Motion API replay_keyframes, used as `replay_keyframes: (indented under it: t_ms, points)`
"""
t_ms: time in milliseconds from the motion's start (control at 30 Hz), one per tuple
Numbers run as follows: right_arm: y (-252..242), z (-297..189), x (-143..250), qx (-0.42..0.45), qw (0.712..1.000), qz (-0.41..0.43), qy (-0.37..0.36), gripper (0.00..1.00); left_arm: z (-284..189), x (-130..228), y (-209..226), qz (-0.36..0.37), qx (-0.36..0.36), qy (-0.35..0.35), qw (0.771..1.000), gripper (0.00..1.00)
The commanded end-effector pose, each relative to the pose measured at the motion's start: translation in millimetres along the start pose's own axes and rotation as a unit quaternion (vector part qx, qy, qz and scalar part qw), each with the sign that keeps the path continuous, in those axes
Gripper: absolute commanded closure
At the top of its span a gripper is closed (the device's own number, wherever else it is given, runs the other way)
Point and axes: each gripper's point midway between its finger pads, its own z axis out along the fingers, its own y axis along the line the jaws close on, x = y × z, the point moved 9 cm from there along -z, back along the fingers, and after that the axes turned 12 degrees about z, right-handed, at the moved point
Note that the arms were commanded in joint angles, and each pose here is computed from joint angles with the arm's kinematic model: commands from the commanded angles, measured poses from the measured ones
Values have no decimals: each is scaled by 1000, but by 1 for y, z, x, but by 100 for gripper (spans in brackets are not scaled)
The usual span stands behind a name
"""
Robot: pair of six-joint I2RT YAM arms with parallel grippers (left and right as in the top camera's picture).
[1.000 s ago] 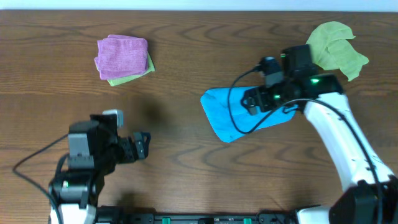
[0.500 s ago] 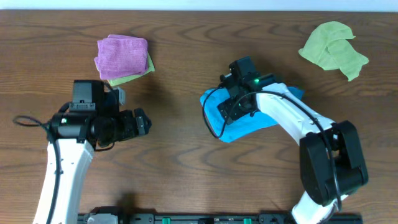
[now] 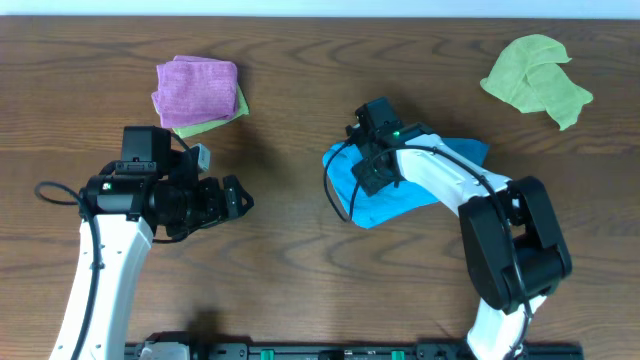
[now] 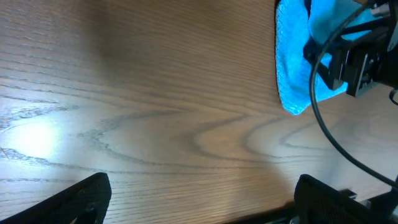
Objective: Fold the cloth
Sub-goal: 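Lay the blue cloth flat at center, moving the right gripper forward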
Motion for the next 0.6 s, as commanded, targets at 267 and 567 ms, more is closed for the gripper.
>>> replay_keyframes:
  t_ms: [267,567]
  points:
    - [-8,-16,-19,67,997,-2,-43,99,-5,-4,-5,5,15,-9,1000,4]
    - [11,-56,-76,72,979,0,-188,99,-5,-5,-5,0,15,-11,1000,5]
